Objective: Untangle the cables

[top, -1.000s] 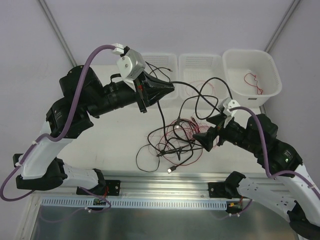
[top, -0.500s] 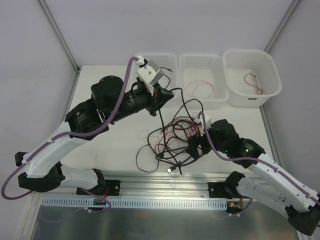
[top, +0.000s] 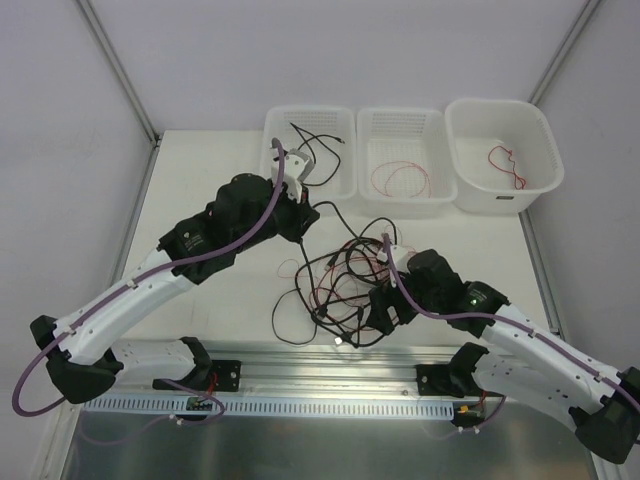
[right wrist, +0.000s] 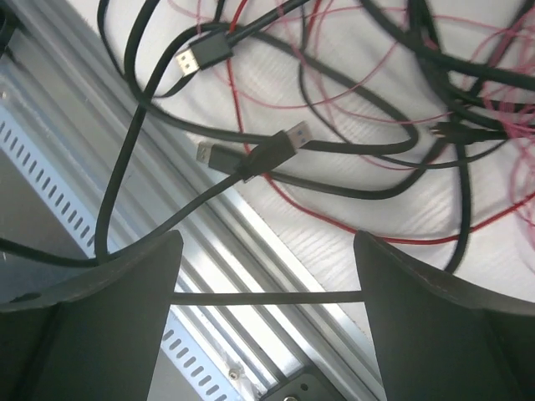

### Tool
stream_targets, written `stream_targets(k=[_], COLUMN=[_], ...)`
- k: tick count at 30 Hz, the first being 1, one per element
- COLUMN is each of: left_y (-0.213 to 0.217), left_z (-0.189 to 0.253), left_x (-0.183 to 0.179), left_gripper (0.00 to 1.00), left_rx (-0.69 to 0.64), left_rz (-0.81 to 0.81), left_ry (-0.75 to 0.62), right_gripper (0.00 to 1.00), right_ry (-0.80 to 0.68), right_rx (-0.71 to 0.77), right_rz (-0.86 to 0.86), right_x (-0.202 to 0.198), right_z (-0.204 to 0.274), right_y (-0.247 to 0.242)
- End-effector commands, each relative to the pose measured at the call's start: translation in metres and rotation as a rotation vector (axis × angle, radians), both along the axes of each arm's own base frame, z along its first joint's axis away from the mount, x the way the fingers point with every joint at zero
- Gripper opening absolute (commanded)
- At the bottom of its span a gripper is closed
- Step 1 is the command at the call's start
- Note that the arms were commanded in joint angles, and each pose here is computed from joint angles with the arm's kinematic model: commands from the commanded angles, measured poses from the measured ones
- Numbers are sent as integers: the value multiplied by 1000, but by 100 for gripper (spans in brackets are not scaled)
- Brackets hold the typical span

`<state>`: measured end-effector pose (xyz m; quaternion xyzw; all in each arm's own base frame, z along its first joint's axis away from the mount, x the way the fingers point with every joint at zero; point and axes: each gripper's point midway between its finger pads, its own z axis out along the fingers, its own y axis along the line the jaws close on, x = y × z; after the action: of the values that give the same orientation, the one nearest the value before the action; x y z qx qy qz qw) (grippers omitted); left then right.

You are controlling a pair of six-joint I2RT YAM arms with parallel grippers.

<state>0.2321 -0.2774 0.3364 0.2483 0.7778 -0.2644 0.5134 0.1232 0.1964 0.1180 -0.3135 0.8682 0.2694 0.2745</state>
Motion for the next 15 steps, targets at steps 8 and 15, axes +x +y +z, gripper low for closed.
stream_targets(k=[8, 15], left_y=[14, 20], left_z=[55, 65], left_x=[-12, -16], left_gripper=[0, 0], left_rx=[-173, -191], left_rz=[-5, -3], left_ry=[-72, -92], right_gripper=[86, 75], right_ry=[22, 82], right_rx=[45, 36], right_rz=[272, 374], right_x=[-39, -53], right_z=[6, -7], right_y=[32, 44])
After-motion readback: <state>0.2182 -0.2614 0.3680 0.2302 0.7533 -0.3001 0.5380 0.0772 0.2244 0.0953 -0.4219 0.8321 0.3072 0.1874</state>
